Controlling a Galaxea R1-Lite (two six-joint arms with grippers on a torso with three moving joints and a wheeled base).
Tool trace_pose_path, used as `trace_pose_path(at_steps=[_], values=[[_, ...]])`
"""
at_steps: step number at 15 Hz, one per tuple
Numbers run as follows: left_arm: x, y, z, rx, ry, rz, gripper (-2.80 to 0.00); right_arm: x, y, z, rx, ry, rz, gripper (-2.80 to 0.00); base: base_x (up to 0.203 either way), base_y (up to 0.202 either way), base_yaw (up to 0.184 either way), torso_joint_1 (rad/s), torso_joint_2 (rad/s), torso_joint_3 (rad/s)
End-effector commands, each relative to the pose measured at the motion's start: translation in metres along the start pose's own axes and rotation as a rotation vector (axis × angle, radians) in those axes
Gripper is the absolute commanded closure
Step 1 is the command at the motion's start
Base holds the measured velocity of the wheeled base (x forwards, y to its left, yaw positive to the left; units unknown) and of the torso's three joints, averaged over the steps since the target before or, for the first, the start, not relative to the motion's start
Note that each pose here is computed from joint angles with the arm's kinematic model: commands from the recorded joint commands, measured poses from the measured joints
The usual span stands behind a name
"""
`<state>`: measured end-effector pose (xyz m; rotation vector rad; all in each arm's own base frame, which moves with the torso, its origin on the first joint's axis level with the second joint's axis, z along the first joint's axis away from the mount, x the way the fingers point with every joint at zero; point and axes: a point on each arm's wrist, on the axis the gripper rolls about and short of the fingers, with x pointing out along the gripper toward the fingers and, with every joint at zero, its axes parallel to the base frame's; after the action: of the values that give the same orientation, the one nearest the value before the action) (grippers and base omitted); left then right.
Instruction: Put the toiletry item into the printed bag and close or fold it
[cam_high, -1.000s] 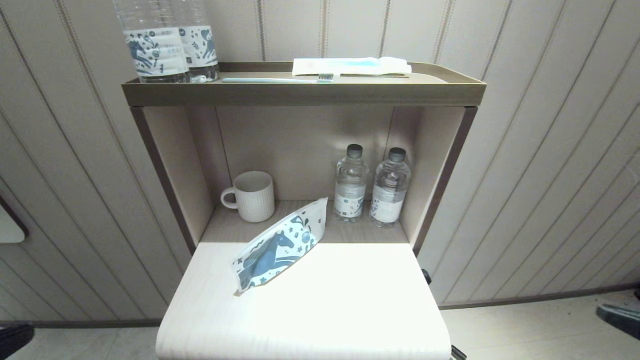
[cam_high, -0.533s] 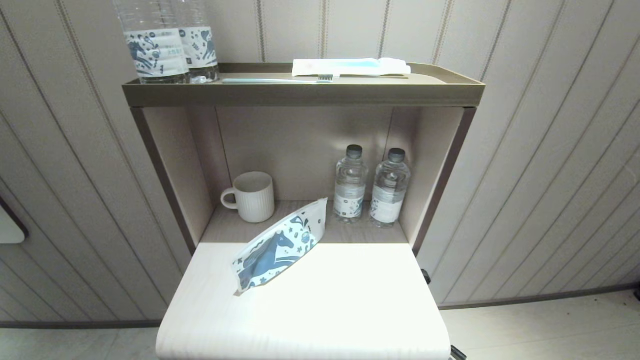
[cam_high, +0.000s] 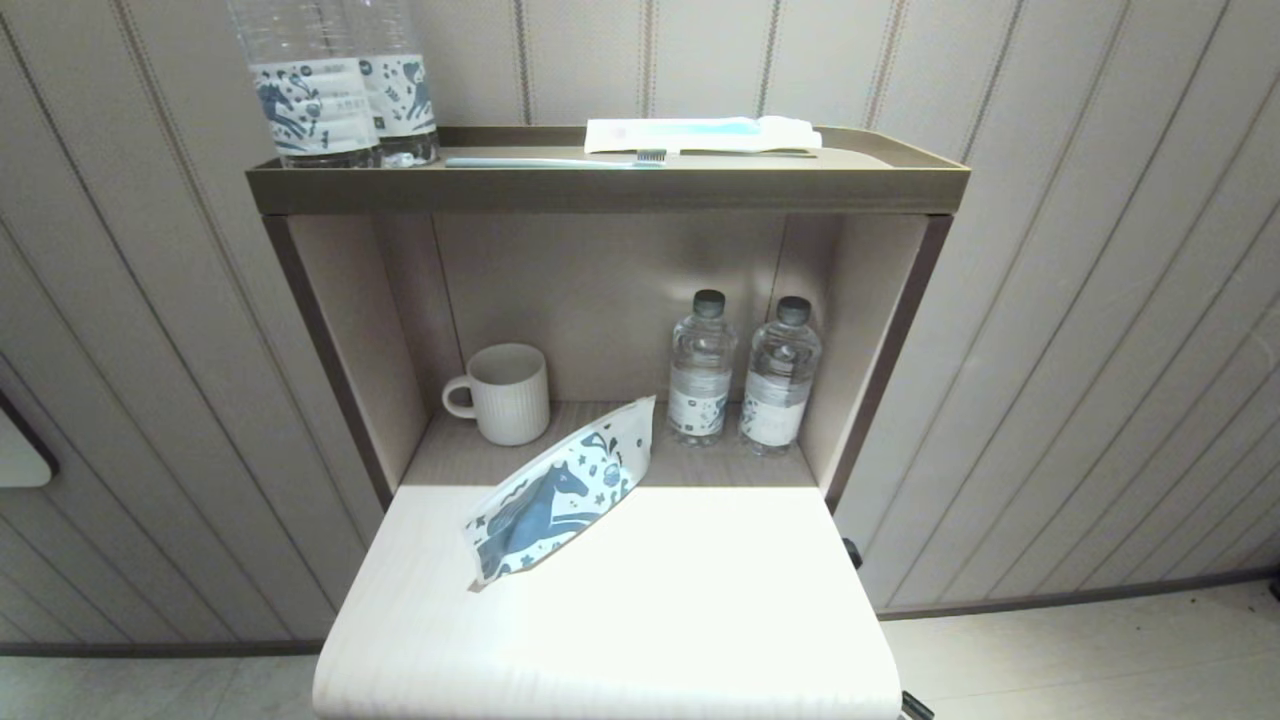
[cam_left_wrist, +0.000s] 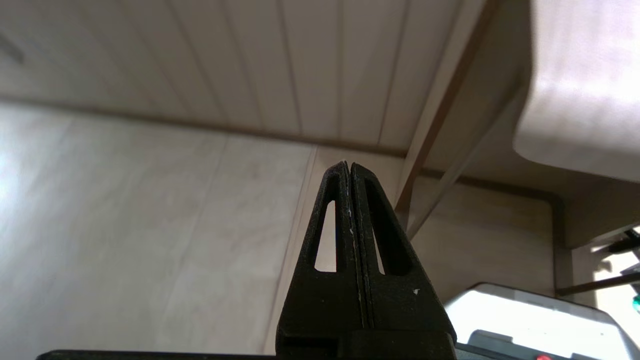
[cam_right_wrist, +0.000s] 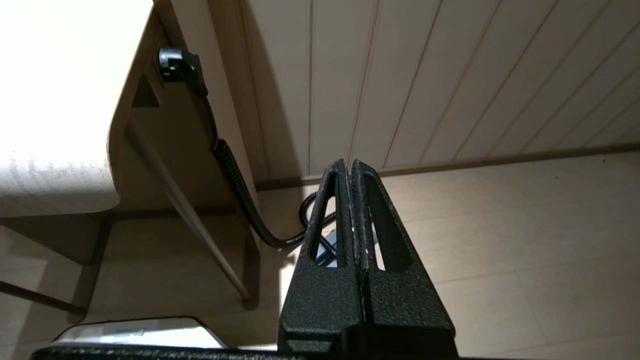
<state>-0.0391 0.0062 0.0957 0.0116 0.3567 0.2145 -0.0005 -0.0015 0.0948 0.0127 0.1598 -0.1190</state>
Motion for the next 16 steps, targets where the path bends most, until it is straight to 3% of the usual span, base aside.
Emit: trace_pose_path(at_steps=[1,3,7,9,11,13,16], values=[[-0.005,-0.002,-0.013,-0.004,-0.085,-0.069,0.00,0.001,0.001,-0.002,-0.047,0.006,0.048,0.00,0.000,0.000,0.000,0.000,0.00,0.000],[-0.002,-0.004,-0.014,-0.011,-0.097,-0.140,0.00,0.001,0.002,-0.003,-0.083,0.008,0.094,0.00,0.000,0.000,0.000,0.000,0.00,0.000],[0.005,-0.006,-0.013,0.013,-0.159,-0.135,0.00,-0.004,0.002,-0.005,-0.106,0.125,0.106,0.00,0.000,0.000,0.000,0.000,0.00,0.000],[0.006,-0.006,-0.015,0.011,-0.149,-0.146,0.00,-0.010,0.001,-0.005,-0.119,0.092,0.176,0.00,0.000,0.000,0.000,0.000,0.00,0.000],[0.007,-0.007,-0.016,0.014,-0.149,-0.170,0.00,-0.008,0.001,-0.012,-0.147,0.116,0.190,0.00,0.000,0.000,0.000,0.000,0.00,0.000],[0.007,-0.007,-0.015,0.002,-0.161,-0.170,0.00,-0.016,0.000,-0.015,-0.133,0.021,0.168,0.00,0.000,0.000,0.000,0.000,0.00,0.000],[0.008,-0.007,-0.015,0.002,-0.159,-0.168,0.00,-0.022,-0.001,-0.012,-0.056,-0.239,0.105,0.00,0.000,0.000,0.000,0.000,0.00,0.000]])
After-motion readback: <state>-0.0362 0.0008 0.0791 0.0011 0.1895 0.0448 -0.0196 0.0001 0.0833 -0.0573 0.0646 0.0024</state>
